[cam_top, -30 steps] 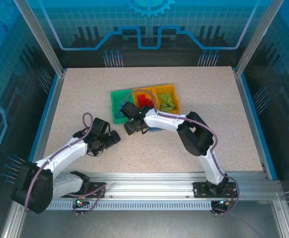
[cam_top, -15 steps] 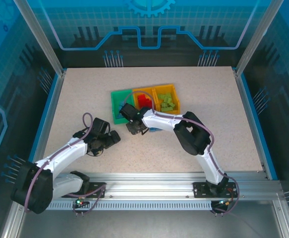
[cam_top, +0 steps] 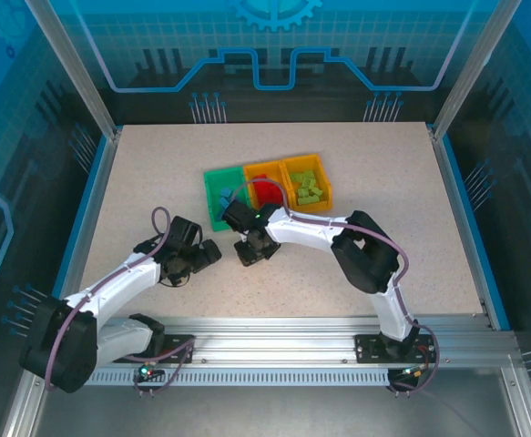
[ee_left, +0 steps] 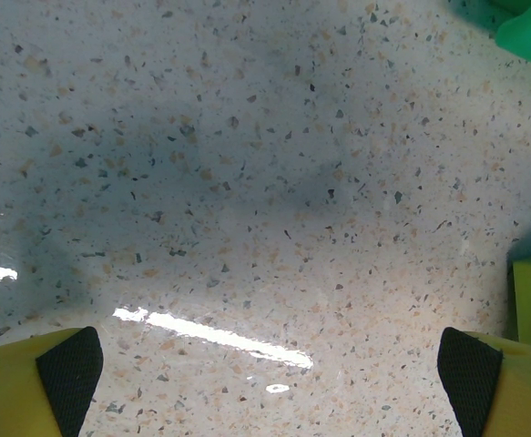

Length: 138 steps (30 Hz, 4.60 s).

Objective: Sort the legos into containers by color

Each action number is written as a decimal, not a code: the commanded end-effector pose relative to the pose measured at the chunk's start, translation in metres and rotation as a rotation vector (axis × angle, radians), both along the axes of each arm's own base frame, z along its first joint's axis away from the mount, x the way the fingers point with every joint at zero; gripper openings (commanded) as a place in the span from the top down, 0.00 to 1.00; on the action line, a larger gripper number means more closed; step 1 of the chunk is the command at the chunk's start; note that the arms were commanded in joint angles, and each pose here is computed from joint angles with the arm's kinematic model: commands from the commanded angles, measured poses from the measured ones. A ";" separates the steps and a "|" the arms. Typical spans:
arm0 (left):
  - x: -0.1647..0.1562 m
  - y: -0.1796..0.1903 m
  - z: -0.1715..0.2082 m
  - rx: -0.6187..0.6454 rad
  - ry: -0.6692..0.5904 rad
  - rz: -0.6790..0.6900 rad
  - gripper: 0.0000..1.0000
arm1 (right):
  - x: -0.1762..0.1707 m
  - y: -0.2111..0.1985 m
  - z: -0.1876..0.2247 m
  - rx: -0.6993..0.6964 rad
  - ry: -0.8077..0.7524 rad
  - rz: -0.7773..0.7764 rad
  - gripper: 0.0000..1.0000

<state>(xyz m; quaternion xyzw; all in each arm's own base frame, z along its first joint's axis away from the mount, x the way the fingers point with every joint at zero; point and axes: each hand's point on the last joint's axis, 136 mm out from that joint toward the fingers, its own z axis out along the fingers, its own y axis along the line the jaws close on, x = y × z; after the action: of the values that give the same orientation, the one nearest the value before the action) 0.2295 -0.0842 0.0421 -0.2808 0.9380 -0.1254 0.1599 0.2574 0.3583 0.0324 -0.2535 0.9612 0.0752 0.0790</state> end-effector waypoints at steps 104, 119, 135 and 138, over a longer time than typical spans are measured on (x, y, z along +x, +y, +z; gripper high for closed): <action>0.075 -0.156 0.015 0.107 0.055 -0.311 0.47 | 0.108 -0.281 0.075 0.048 -0.197 -0.658 0.28; 0.079 -0.163 0.003 0.111 0.087 -0.305 0.31 | 0.109 -0.280 0.075 0.051 -0.199 -0.663 0.27; 0.089 -0.170 -0.007 0.116 0.088 -0.313 0.35 | 0.098 -0.283 0.063 0.037 -0.174 -0.674 0.27; 0.088 -0.170 -0.006 0.116 0.084 -0.313 0.36 | 0.096 -0.283 0.060 0.037 -0.167 -0.674 0.27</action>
<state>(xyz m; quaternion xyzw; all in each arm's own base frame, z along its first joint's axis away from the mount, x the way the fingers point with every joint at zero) 0.3187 -0.2508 0.0273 -0.1310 0.9826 -0.0746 0.1089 0.3541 0.0767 0.0840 0.0642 0.9828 0.0289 0.1706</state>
